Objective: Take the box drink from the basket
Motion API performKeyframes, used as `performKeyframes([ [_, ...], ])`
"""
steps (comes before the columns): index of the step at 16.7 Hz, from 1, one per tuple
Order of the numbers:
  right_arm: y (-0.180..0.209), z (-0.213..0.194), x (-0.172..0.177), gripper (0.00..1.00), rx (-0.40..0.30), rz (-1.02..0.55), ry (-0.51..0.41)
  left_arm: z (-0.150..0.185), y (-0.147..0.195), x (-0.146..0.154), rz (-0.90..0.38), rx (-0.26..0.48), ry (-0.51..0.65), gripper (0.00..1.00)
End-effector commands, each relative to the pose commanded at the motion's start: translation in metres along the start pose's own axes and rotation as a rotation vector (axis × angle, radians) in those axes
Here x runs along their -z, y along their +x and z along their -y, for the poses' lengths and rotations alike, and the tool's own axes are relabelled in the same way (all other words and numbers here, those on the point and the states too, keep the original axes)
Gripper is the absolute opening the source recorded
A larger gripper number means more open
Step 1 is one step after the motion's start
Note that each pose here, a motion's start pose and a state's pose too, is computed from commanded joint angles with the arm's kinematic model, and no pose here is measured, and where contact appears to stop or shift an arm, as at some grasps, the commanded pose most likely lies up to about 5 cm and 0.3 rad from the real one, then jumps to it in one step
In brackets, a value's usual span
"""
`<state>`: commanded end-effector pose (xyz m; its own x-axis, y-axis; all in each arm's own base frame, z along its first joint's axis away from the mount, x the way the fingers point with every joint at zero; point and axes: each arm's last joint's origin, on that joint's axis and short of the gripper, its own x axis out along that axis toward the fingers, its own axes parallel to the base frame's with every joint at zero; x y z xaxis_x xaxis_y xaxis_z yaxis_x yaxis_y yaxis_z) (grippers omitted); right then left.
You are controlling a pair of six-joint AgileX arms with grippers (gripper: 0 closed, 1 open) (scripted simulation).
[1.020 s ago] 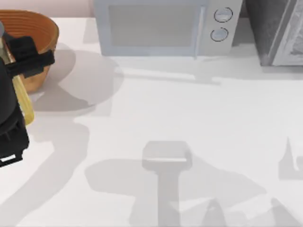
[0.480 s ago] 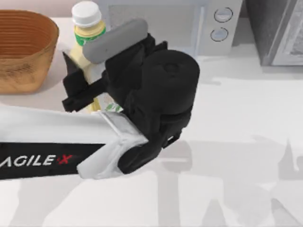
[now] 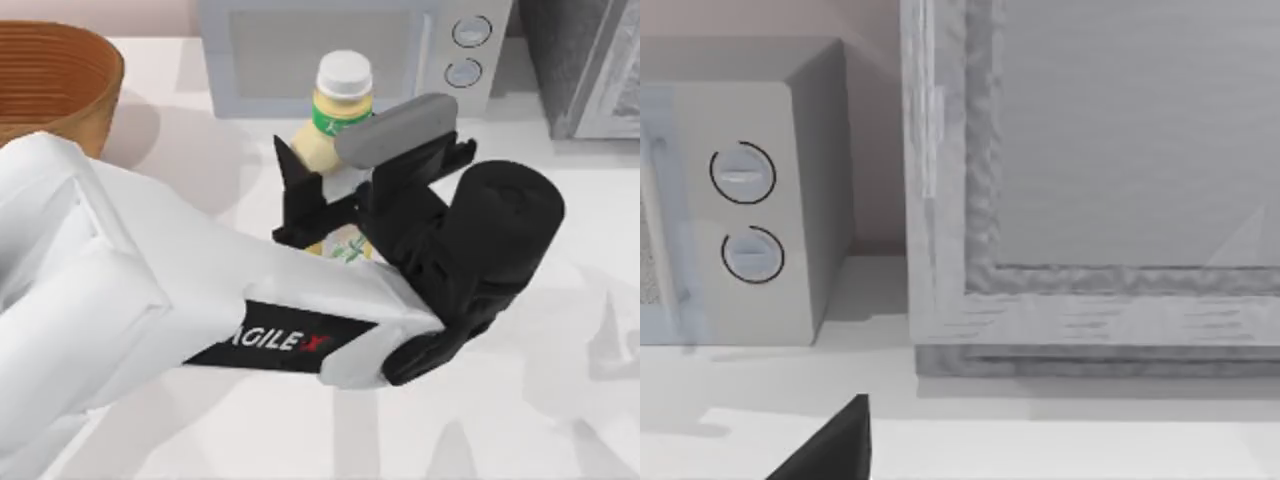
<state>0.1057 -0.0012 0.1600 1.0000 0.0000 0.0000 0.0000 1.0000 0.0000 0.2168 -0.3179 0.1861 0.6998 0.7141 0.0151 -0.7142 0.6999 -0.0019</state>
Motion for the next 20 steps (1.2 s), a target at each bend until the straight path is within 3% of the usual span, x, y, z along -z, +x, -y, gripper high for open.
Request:
performKeyframes([
  [2, 0.0, 0.0, 0.0, 1.0, 0.0, 0.0, 0.0, 0.0, 0.0, 0.0, 0.0, 0.0, 0.0, 0.0],
  [3, 0.0, 0.0, 0.0, 1.0, 0.0, 0.0, 0.0, 0.04, -0.006, 0.009, -0.018, 0.231, 0.053, 0.0],
  [5, 0.0, 0.0, 0.0, 1.0, 0.0, 0.0, 0.0, 0.038, -0.001, 0.013, -0.017, 0.211, 0.05, 0.0],
  [12, 0.0, 0.0, 0.0, 1.0, 0.0, 0.0, 0.0, 0.0, 0.041, 0.049, -0.001, 0.007, 0.003, 0.0],
  [16, 0.0, 0.0, 0.0, 1.0, 0.0, 0.0, 0.0, -0.001, 0.042, 0.049, 0.0, 0.0, 0.0, 0.0],
  [20, 0.0, 0.0, 0.0, 1.0, 0.0, 0.0, 0.0, -0.001, 0.042, 0.049, 0.0, 0.0, 0.0, 0.3],
])
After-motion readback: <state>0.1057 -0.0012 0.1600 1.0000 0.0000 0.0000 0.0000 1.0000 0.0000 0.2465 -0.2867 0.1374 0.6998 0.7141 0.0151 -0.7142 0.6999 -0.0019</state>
